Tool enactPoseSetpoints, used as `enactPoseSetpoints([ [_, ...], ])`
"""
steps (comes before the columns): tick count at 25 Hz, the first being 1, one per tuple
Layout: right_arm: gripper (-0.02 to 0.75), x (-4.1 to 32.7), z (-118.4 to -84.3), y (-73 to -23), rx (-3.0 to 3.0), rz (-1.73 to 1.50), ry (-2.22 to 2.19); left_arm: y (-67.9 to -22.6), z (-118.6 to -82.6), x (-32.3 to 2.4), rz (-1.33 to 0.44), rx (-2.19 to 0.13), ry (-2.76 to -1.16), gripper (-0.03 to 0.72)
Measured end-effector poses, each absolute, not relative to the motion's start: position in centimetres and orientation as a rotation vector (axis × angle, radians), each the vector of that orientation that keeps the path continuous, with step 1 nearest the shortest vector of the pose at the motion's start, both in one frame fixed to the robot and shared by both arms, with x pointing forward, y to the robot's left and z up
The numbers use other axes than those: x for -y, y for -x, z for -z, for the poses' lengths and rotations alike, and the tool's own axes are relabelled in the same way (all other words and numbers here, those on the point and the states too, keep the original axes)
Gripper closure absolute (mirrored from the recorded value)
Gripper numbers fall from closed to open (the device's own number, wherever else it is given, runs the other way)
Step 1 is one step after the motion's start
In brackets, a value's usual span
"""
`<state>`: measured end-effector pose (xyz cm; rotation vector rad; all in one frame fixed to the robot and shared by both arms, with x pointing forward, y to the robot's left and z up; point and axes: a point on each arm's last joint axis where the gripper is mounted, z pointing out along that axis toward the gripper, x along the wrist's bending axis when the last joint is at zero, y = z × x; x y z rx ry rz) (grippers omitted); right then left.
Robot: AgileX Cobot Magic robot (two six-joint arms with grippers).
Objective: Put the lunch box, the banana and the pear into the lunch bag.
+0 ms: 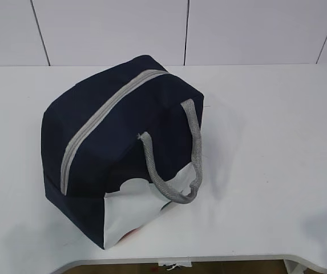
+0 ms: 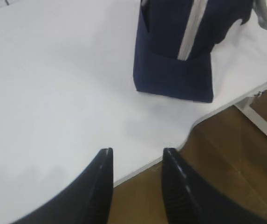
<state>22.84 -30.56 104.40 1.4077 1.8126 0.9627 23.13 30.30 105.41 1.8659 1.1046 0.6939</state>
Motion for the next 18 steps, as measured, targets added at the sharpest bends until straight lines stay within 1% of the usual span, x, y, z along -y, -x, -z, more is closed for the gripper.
enactPoseSetpoints([
  [5,0.384,30.42,-104.42,-22.79,-1.700,-0.900,-1.501,-23.10,-105.42,-30.17,-0.791,-1.272,-1.785,0.422],
  [10,0.385,30.37,-104.42,-22.78,-1.661,-0.876,-1.532,-23.08,-105.42,-30.04,-0.878,-1.426,-1.699,0.445],
  [18,0.385,30.37,-104.43,-22.78,-1.659,-0.876,-1.532,-23.07,-105.42,-29.87,-0.888,-1.468,-1.667,0.452],
])
